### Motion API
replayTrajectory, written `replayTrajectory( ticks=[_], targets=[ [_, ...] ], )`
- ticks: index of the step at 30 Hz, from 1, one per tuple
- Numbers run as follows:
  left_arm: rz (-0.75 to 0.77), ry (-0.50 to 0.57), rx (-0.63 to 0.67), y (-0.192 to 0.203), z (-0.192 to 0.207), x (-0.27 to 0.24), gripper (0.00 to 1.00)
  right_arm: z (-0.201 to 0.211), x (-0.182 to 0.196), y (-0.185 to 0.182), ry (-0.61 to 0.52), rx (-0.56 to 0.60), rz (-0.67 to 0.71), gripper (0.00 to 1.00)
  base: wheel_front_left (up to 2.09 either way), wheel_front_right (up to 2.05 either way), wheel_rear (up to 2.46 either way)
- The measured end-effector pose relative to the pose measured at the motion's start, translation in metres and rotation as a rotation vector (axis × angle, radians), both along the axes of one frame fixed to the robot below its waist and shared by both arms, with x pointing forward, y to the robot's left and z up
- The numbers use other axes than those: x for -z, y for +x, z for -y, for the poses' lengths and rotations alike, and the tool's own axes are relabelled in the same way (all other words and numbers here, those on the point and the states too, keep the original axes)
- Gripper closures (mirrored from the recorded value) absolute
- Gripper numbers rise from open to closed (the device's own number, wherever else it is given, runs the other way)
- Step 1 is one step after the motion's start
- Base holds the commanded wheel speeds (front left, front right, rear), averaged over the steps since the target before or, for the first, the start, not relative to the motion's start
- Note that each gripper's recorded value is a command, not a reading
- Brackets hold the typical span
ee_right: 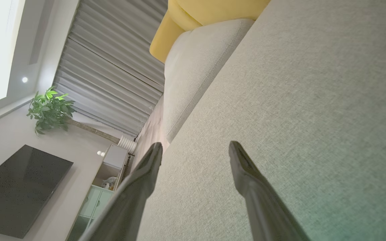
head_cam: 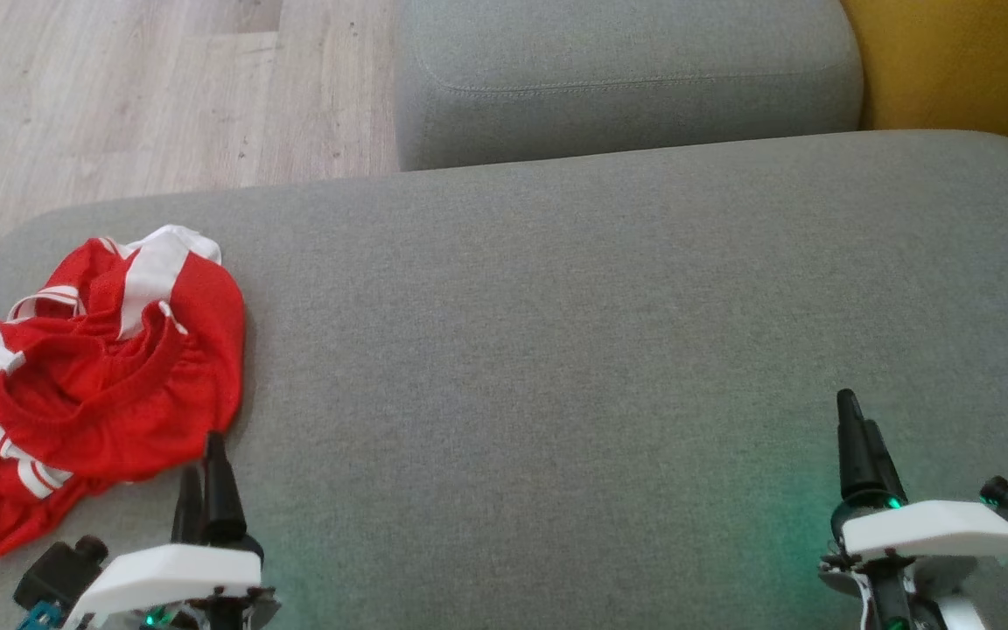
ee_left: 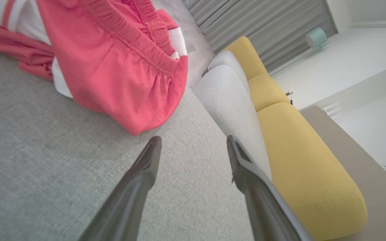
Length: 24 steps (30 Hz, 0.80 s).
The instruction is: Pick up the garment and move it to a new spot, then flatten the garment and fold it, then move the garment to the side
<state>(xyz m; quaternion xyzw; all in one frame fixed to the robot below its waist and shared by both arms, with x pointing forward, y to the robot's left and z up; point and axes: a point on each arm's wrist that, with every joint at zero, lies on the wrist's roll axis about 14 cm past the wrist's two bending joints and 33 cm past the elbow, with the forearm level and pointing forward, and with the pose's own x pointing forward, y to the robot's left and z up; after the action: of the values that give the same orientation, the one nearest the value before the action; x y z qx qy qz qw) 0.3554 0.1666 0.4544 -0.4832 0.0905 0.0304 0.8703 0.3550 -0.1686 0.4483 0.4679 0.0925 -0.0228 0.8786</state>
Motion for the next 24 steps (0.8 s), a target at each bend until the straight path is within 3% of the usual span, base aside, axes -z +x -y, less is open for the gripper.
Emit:
replayTrajectory(
  ticks=[24],
  targets=[
    [0.095,0.299,0.065,-0.001,0.013,-0.019,0.00,-0.024,-0.019,0.002,-0.289,-0.108,0.103,0.00,0.00,0.00,0.00]
  ],
)
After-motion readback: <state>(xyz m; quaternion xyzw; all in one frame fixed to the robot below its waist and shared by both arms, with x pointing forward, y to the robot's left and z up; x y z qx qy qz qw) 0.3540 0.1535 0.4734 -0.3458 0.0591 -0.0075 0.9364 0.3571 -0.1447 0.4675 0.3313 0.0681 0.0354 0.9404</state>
